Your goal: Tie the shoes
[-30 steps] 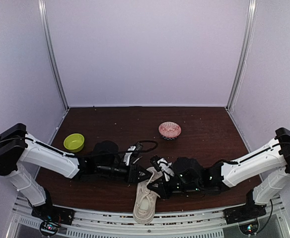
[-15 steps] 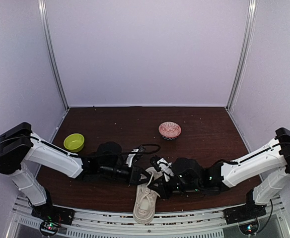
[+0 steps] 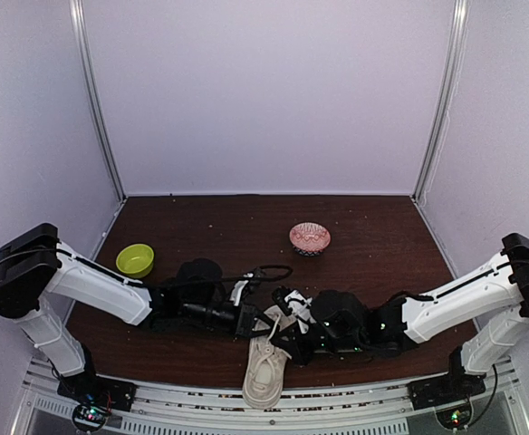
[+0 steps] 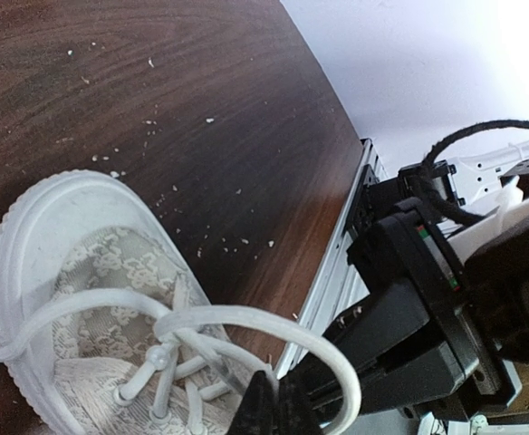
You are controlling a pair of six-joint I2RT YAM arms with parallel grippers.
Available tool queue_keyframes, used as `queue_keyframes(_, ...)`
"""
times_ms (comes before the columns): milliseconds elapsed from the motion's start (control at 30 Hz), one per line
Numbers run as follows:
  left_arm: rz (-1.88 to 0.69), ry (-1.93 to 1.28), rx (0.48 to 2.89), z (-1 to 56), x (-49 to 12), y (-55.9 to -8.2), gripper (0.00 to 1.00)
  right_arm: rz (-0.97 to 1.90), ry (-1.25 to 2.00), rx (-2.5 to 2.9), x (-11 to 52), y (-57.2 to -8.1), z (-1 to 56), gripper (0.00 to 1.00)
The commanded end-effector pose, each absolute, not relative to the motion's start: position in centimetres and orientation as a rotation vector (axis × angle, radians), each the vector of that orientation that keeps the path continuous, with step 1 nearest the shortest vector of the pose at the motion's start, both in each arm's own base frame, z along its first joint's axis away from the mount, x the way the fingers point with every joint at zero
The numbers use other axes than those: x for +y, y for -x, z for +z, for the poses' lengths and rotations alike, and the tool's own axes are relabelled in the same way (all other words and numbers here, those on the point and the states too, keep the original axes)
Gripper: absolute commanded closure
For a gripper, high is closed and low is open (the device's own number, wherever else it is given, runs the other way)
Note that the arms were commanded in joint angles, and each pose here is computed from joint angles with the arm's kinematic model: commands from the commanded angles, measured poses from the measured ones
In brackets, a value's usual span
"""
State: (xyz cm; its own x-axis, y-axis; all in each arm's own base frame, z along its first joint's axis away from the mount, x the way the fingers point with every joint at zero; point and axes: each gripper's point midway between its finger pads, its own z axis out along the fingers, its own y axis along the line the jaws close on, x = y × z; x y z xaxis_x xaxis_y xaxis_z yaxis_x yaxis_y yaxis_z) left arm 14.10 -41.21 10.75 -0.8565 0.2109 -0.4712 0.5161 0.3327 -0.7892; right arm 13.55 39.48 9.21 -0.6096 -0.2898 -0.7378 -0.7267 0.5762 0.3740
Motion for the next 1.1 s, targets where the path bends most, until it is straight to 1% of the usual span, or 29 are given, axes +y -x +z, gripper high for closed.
queue_keyframes(0, -1.582, -0.684, 2.292, 11.7, -41.7, -13.6, 1.00, 0.875, 0.761, 2.131, 39.9, -14.7, 10.6, 1.00)
queue_keyframes(100, -1.567, -0.677, 2.290, 12.1, -41.5, -13.8, 1.00, 0.870, 0.761, 2.129, 39.7, -14.7, 10.7, 1.00)
queue_keyframes(133, -1.553, -0.670, 2.291, 12.2, -41.4, -13.9, 1.00, 0.869, 0.760, 2.130, 39.5, -14.7, 10.7, 0.98)
queue_keyframes(200, -1.521, -0.658, 2.293, 12.2, -41.0, -14.2, 1.00, 0.877, 0.754, 2.125, 39.3, -14.6, 11.1, 0.86)
queue_keyframes(333, -1.483, -0.622, 2.284, 12.6, -40.1, -14.9, 1.00, 0.910, 0.741, 2.105, 38.2, -14.2, 11.9, 0.67)
queue_keyframes(367, -1.481, -0.616, 2.281, 12.7, -39.9, -15.0, 1.00, 0.917, 0.740, 2.098, 37.8, -14.0, 12.1, 0.61)
queue_keyframes(467, -1.475, -0.613, 2.278, 12.9, -39.6, -15.1, 1.00, 0.911, 0.709, 2.089, 36.5, -14.0, 12.4, 0.52)
queue_keyframes(567, -1.449, -0.639, 2.276, 13.0, -39.2, -15.2, 1.00, 0.892, 0.677, 2.094, 35.4, -14.3, 12.5, 0.48)
queue_keyframes(700, -1.373, -0.716, 2.285, 12.9, -38.6, -15.2, 1.00, 0.884, 0.635, 2.101, 34.8, -14.6, 12.5, 0.47)
queue_keyframes(900, -1.052, -0.940, 2.285, 12.8, -36.5, -16.0, 1.00, 0.860, 0.553, 2.138, 35.0, -15.7, 12.3, 0.46)
queue_keyframes(1067, -0.829, -1.109, 2.239, 13.6, -34.5, -16.4, 1.00, 0.845, 0.530, 2.146, 35.5, -16.3, 12.4, 0.45)
